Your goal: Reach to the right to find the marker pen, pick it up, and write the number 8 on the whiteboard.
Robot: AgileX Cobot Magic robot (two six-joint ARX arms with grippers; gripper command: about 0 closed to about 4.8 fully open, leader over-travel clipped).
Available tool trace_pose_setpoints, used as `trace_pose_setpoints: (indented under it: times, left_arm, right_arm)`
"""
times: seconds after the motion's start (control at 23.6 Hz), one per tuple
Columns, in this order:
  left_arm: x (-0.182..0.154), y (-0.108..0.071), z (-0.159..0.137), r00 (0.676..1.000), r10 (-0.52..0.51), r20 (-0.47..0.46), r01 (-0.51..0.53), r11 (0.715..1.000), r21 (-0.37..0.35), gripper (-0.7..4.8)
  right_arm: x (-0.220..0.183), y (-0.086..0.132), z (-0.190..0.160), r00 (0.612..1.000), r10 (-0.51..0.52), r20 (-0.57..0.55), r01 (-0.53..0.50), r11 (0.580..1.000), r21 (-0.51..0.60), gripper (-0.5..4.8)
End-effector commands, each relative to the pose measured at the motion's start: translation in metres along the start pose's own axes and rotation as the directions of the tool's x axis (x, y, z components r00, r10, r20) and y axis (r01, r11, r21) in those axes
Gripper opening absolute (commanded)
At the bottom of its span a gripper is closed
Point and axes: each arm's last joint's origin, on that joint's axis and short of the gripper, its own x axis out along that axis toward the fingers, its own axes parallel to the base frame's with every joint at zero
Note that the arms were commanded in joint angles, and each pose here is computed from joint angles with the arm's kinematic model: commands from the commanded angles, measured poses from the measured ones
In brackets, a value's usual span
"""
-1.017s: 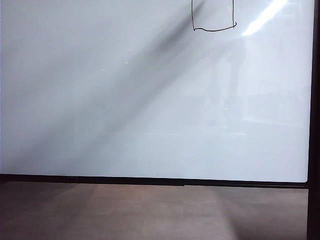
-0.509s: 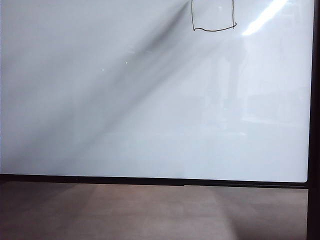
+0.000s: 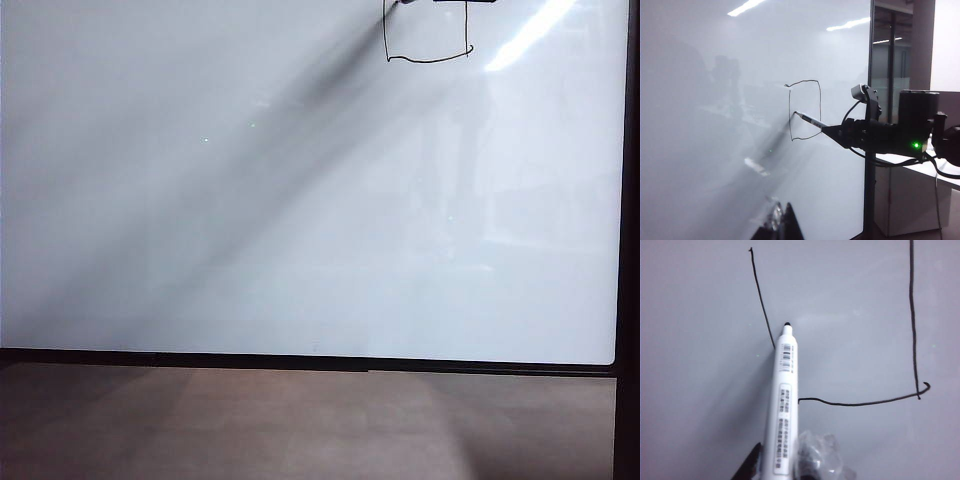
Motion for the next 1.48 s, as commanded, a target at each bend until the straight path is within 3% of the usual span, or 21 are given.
trace_pose_setpoints:
  times: [0.04, 0.93, 1.48]
  left_arm:
    - [-0.0003, 0.0, 0.0029, 1.0, -0.003, 0.017, 0.003, 1.0, 0.002, -0.05]
    - [-0.0003, 0.0, 0.0031, 1.0, -0.003, 0.018, 0.003, 1.0, 0.002, -0.05]
    - [-0.0003, 0.0, 0.003, 1.0, -0.003, 0.018, 0.003, 1.0, 0.002, -0.05]
  right_arm:
    - [-0.0009, 0.0028, 0.0053, 0.999, 0.03, 0.026, -0.03, 1.0, 0.009, -0.06]
    - [0.0081, 0.0055, 0.002, 0.998, 0.052, 0.032, -0.053, 0.998, 0.032, -0.06]
    - [0.0036, -0.0018, 0.0041, 0.999, -0.053, 0.011, 0.053, 0.999, 0.003, -0.06]
